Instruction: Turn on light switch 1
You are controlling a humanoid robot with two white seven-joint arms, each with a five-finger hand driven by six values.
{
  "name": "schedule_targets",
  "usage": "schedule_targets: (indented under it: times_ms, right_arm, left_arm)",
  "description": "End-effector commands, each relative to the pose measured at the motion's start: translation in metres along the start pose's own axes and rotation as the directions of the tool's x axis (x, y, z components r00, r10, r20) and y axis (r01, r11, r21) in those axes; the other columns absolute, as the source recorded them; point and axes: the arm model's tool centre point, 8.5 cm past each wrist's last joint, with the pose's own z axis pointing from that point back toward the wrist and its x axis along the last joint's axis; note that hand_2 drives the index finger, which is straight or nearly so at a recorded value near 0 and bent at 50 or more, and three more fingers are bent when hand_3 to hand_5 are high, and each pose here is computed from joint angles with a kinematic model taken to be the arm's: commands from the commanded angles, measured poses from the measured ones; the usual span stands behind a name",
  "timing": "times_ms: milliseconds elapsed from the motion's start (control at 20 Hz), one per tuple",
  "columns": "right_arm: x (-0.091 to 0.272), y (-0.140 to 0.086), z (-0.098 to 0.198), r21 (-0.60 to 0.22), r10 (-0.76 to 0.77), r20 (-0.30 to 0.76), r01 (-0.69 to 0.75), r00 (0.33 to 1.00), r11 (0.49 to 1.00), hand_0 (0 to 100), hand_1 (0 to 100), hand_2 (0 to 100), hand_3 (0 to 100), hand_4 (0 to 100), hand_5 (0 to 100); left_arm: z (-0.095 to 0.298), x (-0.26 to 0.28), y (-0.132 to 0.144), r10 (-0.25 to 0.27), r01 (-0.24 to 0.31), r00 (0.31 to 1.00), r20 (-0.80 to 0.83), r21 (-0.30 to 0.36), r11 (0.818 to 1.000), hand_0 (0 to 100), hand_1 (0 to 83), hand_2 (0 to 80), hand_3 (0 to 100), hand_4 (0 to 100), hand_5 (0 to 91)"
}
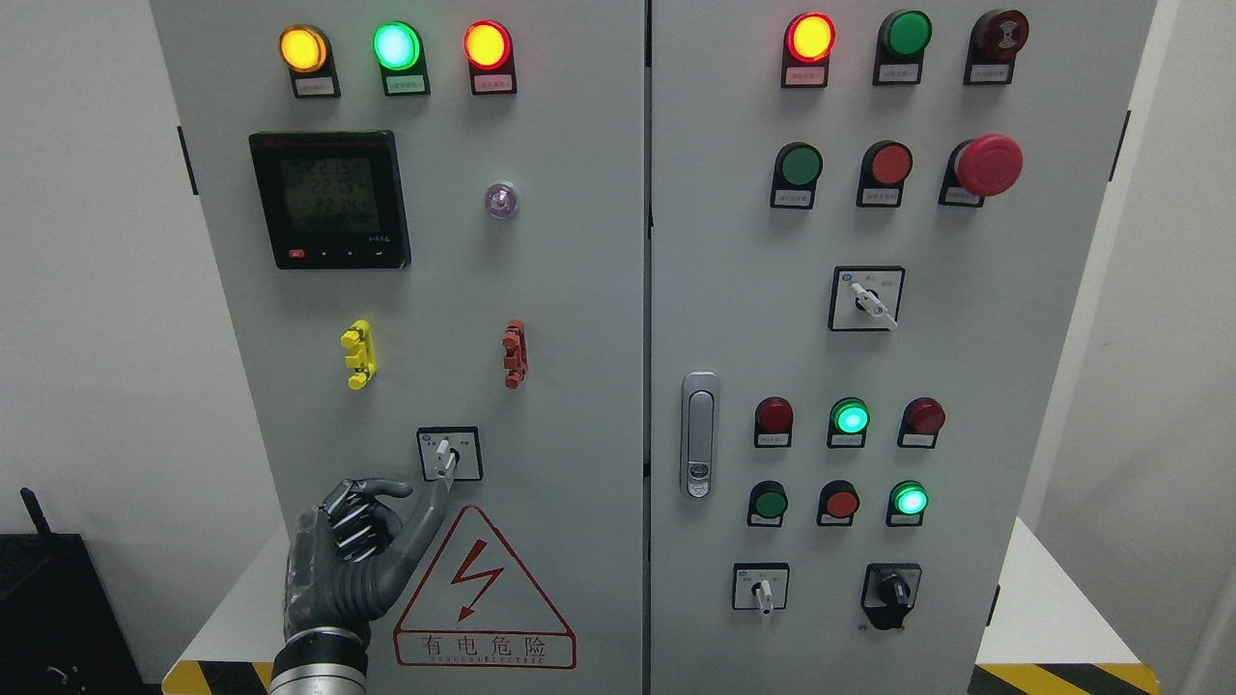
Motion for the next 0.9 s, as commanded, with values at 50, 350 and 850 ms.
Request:
schedule_targets:
  times_ms: [50, 350, 850]
  right_arm:
    - [-0.0003, 0.0001, 0.0000, 0.001, -0.024, -0.002, 0.024, 1.000, 1.000, 0, 0, 0, 0, 0, 0]
    - [-0.0003, 0.0001, 0.0000, 0.001, -0.024, -0.002, 0.024, 1.000, 1.000, 0, 0, 0, 0, 0, 0]
    - [-0.0003, 0.0001, 0.0000, 0.001, -0.024, -0.002, 0.024, 1.000, 1.000, 0, 0, 0, 0, 0, 0]
  left_arm:
    - [-0.0022, 0.0035, -0.0089, -0.005, 0.005, 1.000, 0.000, -0.007, 1.000, 5, 71.9, 55.4, 91, 96, 87.9]
    - [-0.0075, 0.0024, -0.0111, -0.012, 0.012, 1.000, -0.024, -0.008, 1.000, 5, 71.6, 55.6, 92, 95, 88.0]
    - [-0.0097, 0.0060, -0.0106, -0.046, 0.047, 0.999, -0.022, 0.009, 0.999, 6, 71.3, 56.8, 93, 96, 88.1]
